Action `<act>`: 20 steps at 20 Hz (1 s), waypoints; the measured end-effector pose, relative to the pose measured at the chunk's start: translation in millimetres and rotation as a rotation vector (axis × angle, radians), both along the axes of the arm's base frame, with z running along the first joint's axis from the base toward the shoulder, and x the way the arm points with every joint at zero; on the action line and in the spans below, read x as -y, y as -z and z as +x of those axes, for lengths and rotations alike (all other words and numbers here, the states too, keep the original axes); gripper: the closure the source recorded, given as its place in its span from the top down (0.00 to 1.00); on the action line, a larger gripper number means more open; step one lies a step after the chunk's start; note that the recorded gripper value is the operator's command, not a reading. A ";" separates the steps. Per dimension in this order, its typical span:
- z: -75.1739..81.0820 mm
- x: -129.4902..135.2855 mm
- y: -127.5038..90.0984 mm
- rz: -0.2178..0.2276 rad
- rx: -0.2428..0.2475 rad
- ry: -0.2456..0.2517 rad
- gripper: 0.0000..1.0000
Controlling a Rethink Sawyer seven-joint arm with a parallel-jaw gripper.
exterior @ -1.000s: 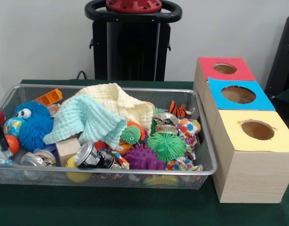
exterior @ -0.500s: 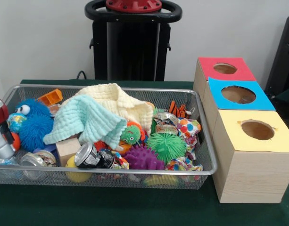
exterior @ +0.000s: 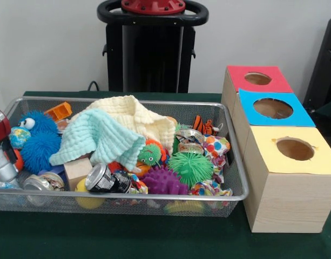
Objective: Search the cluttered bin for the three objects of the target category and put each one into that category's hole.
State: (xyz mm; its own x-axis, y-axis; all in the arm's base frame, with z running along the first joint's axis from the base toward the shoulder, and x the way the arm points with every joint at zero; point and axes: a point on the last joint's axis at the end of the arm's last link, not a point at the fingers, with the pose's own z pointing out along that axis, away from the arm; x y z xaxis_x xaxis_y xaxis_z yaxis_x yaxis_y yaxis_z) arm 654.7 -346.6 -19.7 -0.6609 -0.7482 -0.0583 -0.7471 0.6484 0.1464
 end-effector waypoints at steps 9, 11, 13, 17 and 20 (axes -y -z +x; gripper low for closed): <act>-0.4 -0.4 -0.1 0.001 -0.001 0.000 1.00; -0.9 -0.3 -0.4 0.002 -0.001 0.001 1.00; -2.5 0.3 -0.7 0.003 -0.006 0.005 1.00; -8.5 -1.0 0.4 0.006 -0.032 0.022 1.00; -12.4 -2.1 1.0 0.008 -0.049 0.037 1.00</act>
State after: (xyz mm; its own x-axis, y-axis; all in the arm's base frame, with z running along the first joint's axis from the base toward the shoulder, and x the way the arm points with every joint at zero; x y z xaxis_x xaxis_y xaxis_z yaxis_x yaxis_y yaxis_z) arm 642.3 -344.6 -20.8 -0.6902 -0.7230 -0.0305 -0.7144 0.6741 0.1876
